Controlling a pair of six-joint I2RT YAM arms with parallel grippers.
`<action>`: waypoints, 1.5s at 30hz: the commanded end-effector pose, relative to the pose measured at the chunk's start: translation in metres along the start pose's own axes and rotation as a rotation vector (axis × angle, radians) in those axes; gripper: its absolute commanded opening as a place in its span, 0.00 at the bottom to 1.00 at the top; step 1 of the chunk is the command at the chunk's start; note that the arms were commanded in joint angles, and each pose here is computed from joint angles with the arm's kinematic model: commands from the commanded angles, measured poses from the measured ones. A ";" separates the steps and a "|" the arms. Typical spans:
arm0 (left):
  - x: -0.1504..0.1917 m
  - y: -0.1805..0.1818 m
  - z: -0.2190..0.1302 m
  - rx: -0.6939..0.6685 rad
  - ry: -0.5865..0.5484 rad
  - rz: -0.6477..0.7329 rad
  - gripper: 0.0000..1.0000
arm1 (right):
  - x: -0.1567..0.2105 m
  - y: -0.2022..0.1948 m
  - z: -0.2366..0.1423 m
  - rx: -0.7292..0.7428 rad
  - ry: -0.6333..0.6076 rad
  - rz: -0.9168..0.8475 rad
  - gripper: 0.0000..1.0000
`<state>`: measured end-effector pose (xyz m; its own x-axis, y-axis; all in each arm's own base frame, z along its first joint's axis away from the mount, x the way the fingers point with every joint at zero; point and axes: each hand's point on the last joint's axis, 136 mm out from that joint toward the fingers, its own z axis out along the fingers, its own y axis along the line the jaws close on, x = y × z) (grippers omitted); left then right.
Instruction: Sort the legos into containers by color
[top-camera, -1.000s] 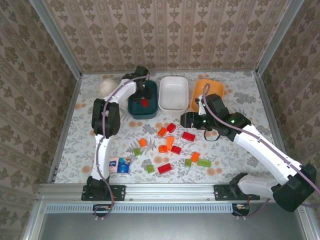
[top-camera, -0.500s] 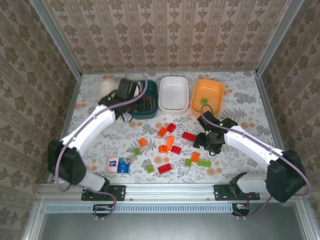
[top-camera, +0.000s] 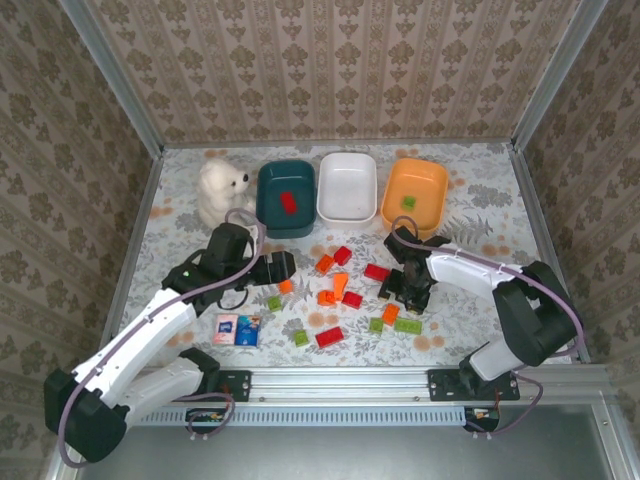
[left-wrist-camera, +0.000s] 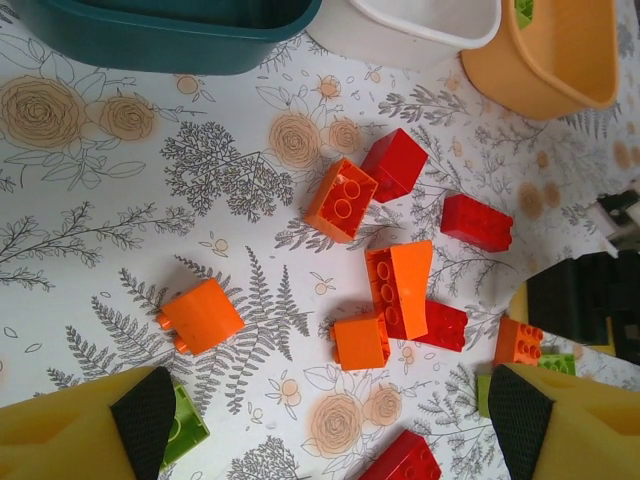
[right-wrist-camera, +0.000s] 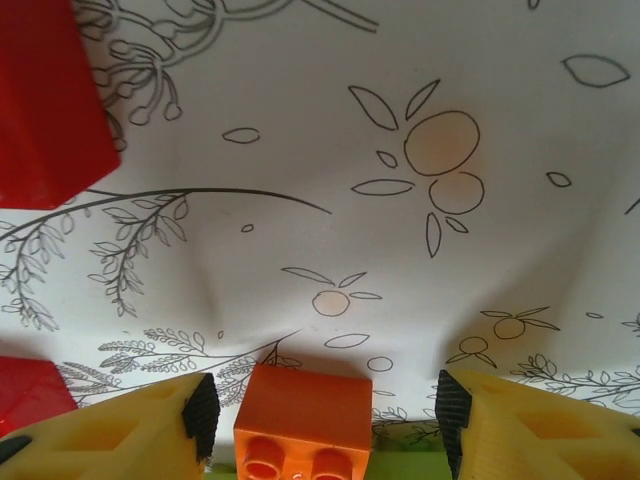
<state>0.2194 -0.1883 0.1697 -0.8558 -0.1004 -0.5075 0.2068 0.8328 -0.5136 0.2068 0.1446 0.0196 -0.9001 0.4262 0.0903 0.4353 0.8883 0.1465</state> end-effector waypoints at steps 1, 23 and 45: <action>-0.003 0.000 0.001 -0.003 -0.019 -0.024 0.85 | 0.006 0.004 -0.002 -0.006 0.033 0.047 0.60; -0.004 -0.004 0.025 0.013 0.007 -0.008 0.84 | 0.012 0.023 0.006 0.018 0.067 0.024 0.48; -0.078 -0.011 -0.004 -0.006 -0.165 -0.079 0.84 | -0.115 0.150 -0.119 -0.083 -0.382 -0.313 0.22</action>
<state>0.2710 -0.1928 0.2060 -0.7954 -0.2126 -0.5676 0.1691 0.8215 -0.5446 0.3531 0.2166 0.1679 -0.9157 0.2556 -0.3100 0.1660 0.9433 0.2873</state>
